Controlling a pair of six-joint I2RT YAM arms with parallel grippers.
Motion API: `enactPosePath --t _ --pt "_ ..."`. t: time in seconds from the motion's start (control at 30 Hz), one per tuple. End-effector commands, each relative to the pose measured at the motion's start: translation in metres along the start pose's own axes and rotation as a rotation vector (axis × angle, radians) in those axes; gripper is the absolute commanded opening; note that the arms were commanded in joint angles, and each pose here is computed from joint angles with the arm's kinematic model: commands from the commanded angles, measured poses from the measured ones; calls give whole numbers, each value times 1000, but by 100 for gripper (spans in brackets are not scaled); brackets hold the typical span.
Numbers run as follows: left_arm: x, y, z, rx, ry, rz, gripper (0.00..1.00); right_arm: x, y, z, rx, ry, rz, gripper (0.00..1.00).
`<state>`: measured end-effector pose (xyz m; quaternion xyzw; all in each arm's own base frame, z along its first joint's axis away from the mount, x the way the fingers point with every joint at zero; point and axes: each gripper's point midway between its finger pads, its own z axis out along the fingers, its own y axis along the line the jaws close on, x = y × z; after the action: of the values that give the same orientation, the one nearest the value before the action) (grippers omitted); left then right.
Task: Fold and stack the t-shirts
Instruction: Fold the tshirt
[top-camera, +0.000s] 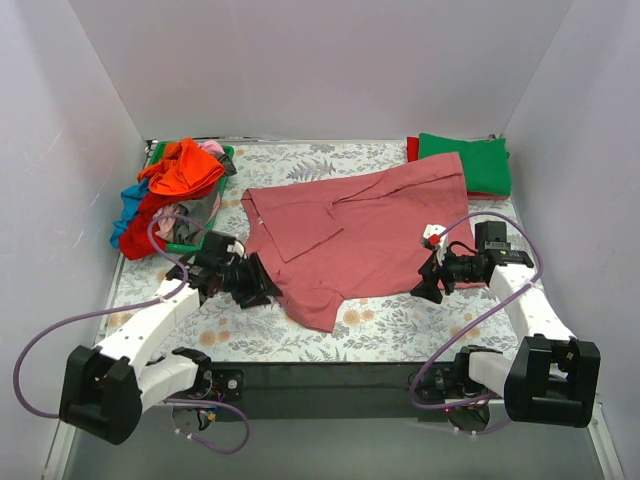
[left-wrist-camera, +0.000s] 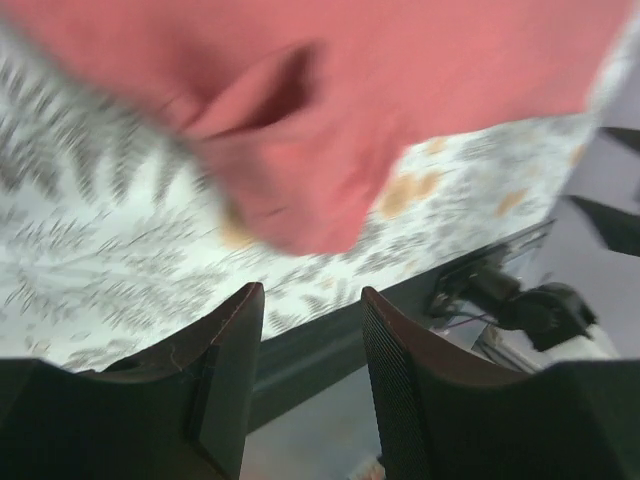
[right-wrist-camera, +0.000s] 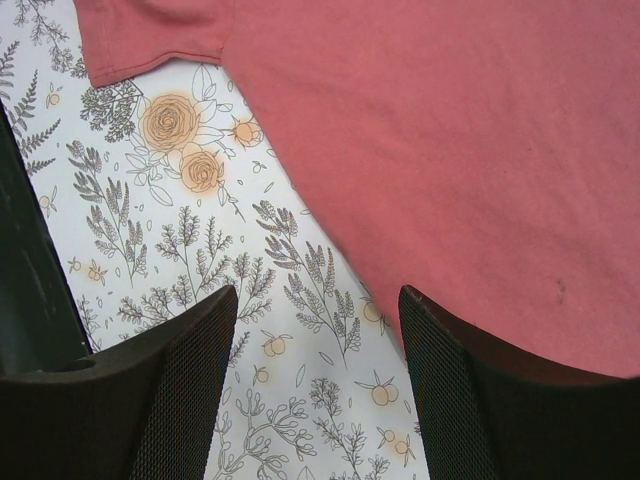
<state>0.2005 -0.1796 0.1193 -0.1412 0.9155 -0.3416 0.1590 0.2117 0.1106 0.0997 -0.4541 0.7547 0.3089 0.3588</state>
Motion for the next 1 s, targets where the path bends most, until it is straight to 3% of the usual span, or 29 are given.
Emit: enactPosePath --t 0.0,0.17,0.37,0.73,0.83,0.87,0.97 --pt "46 40 11 -110 170 -127 43 -5 2 2 -19 -25 5 72" --pt "49 54 31 -185 164 -191 43 -4 1 2 -18 -24 9 72" --pt "39 45 53 -166 136 -224 43 -2 1 3 -22 -17 18 72" --pt "22 36 79 -196 100 -200 40 -1 2 4 -27 -17 21 72" --pt "16 31 83 -200 85 -176 26 -2 2 4 -28 -18 21 72" --pt "13 30 84 -198 78 -168 16 -2 2 4 -28 -18 20 72" --pt "4 24 84 -190 52 -136 4 -2 2 3 -28 -20 19 72"
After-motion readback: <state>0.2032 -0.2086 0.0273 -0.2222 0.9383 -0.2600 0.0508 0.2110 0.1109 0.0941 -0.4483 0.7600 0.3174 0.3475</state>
